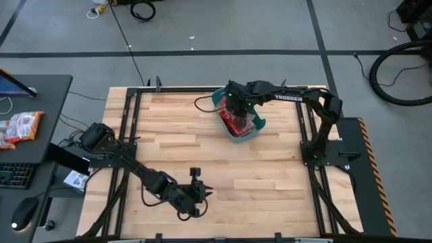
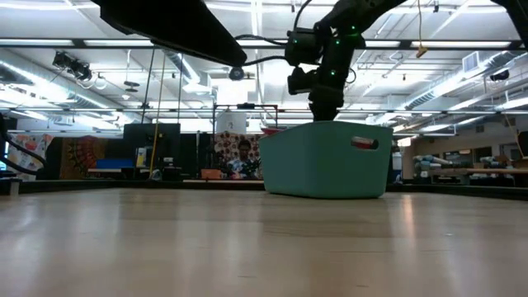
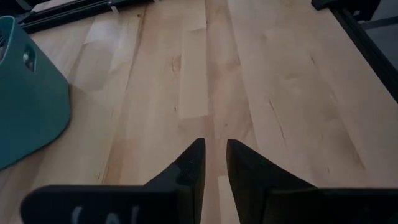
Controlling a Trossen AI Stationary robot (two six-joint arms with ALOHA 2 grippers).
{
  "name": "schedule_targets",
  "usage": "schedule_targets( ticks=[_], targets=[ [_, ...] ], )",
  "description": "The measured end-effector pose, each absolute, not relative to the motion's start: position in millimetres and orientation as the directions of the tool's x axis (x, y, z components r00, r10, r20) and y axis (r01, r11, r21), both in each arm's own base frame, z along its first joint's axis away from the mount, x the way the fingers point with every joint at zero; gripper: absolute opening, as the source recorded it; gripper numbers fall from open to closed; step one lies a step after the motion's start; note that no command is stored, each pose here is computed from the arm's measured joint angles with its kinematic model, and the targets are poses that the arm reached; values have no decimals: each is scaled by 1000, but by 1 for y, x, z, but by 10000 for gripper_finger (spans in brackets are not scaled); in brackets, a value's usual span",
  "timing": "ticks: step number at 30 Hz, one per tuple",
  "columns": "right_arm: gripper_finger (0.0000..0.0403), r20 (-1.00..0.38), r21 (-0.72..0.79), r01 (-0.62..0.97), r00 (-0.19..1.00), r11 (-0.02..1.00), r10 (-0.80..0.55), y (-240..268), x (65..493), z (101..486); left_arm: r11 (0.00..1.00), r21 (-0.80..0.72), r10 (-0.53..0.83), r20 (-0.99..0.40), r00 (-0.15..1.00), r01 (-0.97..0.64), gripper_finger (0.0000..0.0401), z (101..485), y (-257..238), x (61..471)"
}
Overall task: Sort popcorn bags into baskets
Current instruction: Put the red popcorn bag into the green bin
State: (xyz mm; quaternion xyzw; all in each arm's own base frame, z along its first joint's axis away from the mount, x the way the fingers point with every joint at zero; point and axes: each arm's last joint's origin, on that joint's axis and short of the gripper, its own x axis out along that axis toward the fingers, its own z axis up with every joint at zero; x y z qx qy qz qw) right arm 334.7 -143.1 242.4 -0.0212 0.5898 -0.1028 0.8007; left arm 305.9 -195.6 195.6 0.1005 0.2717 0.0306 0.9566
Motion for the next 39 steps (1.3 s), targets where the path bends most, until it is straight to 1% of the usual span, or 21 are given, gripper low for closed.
schedule_targets(
  ticks=[3, 6, 8, 12, 14, 15, 17, 20, 22, 25, 27, 32, 39],
  targets=[
    [93, -943, -87, 319, 278, 944, -181, -143, 334, 242, 978, 209, 113, -513, 851, -5, 71, 196, -196, 306],
    [88, -944, -27, 480, 276, 877, -181, -140, 335, 242, 978, 209, 115, -513, 850, -6, 71, 196, -195, 306],
    [87, -945, 1, 538, 277, 843, -176, -137, 336, 242, 978, 208, 115, -513, 851, -7, 71, 196, -195, 306],
    [87, -955, 8, 498, 260, 867, -140, -124, 337, 248, 980, 197, 112, -513, 851, -10, 71, 196, -196, 306],
    [87, -953, -33, 486, 249, 873, -175, -119, 335, 258, 981, 193, 109, -513, 851, -9, 71, 196, -197, 305],
    [87, -940, -54, 480, 272, 876, -207, -117, 336, 266, 981, 193, 109, -513, 852, -9, 71, 196, -197, 305],
    [87, -899, -70, 442, 360, 894, -249, -113, 338, 284, 981, 193, 108, -513, 852, -9, 71, 196, -197, 305],
    [86, -861, -90, 352, 443, 932, -251, -107, 343, 294, 981, 192, 107, -512, 852, -8, 71, 196, -197, 305],
    [85, -848, -117, 299, 467, 947, -252, -106, 347, 293, 982, 190, 110, -511, 852, -12, 71, 196, -197, 305],
    [83, -817, -144, 298, 502, 944, -283, -113, 351, 291, 983, 183, 109, -508, 854, -17, 71, 196, -197, 306],
    [82, -828, -138, 301, 488, 944, -277, -121, 352, 281, 984, 179, 107, -504, 857, -18, 71, 197, -197, 306],
    [81, -824, -120, 323, 496, 939, -276, -139, 354, 269, 984, 179, 104, -505, 857, -14, 71, 196, -198, 306],
    [81, -838, -131, 366, 455, 921, -300, -168, 357, 244, 983, 180, 107, -505, 856, -17, 71, 196, -197, 306]
  ],
)
